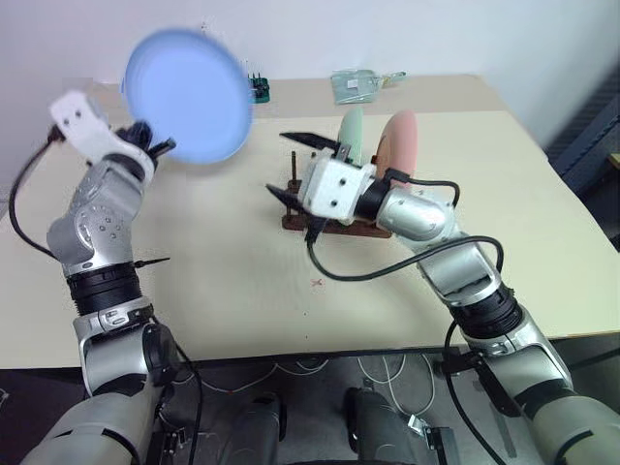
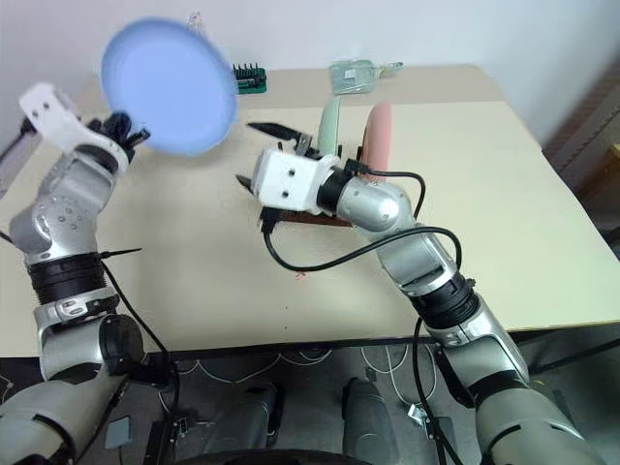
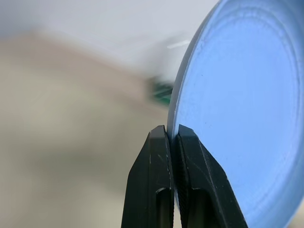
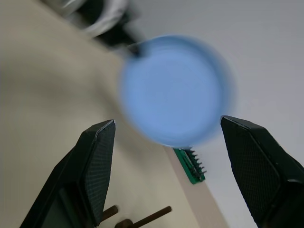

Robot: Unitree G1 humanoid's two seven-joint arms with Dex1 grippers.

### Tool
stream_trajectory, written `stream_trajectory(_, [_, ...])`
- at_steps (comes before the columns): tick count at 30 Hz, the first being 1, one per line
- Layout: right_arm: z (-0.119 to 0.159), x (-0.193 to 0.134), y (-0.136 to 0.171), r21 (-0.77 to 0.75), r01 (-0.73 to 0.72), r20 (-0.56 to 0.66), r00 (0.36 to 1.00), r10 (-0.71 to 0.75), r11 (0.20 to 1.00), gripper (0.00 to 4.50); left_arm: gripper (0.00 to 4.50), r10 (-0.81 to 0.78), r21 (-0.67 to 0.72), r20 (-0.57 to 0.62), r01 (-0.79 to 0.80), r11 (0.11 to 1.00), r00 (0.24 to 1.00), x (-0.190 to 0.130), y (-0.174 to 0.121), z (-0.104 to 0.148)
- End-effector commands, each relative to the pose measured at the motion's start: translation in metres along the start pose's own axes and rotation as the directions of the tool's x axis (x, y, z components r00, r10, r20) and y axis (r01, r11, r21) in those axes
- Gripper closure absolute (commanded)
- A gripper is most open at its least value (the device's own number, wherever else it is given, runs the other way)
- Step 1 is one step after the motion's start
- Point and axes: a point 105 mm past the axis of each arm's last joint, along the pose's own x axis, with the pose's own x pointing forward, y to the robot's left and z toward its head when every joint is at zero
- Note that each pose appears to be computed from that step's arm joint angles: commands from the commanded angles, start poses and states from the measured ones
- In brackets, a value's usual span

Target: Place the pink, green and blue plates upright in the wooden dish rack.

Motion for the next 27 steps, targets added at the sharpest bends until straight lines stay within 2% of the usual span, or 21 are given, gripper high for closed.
stream_trajectory(1, [0.007,0.004,-0.008,-0.134,0.012,0.023,1.0,-0.009,0.991,0.91,4.49,-0.1,-0.005,0.018,0.101,0.995,0.995,-0.013,-0.028,0.015])
stream_trajectory(9, [-0.005,0.014,-0.018,-0.301,0.03,-0.024,0.999,-0.04,0.953,0.91,4.49,-0.221,-0.058,-0.046,0.218,0.974,0.974,-0.031,-0.058,0.019])
stream_trajectory(14, [-0.011,0.022,-0.023,-0.381,0.026,-0.054,0.997,-0.051,0.924,0.91,4.49,-0.223,-0.076,-0.087,0.217,0.973,0.971,-0.041,-0.06,0.018])
stream_trajectory(22, [-0.023,0.032,-0.023,-0.43,-0.011,-0.105,0.994,-0.038,0.903,0.91,4.49,-0.234,-0.11,-0.07,0.225,0.968,0.97,-0.047,-0.068,0.024])
stream_trajectory(25, [-0.023,0.034,-0.021,-0.424,-0.024,-0.108,0.994,-0.025,0.905,1.77,4.5,-0.235,-0.118,-0.058,0.227,0.967,0.97,-0.049,-0.068,0.027])
stream_trajectory(27, [-0.024,0.035,-0.021,-0.428,-0.028,-0.108,0.994,-0.021,0.903,2.67,4.5,-0.232,-0.12,-0.057,0.224,0.967,0.971,-0.05,-0.067,0.027])
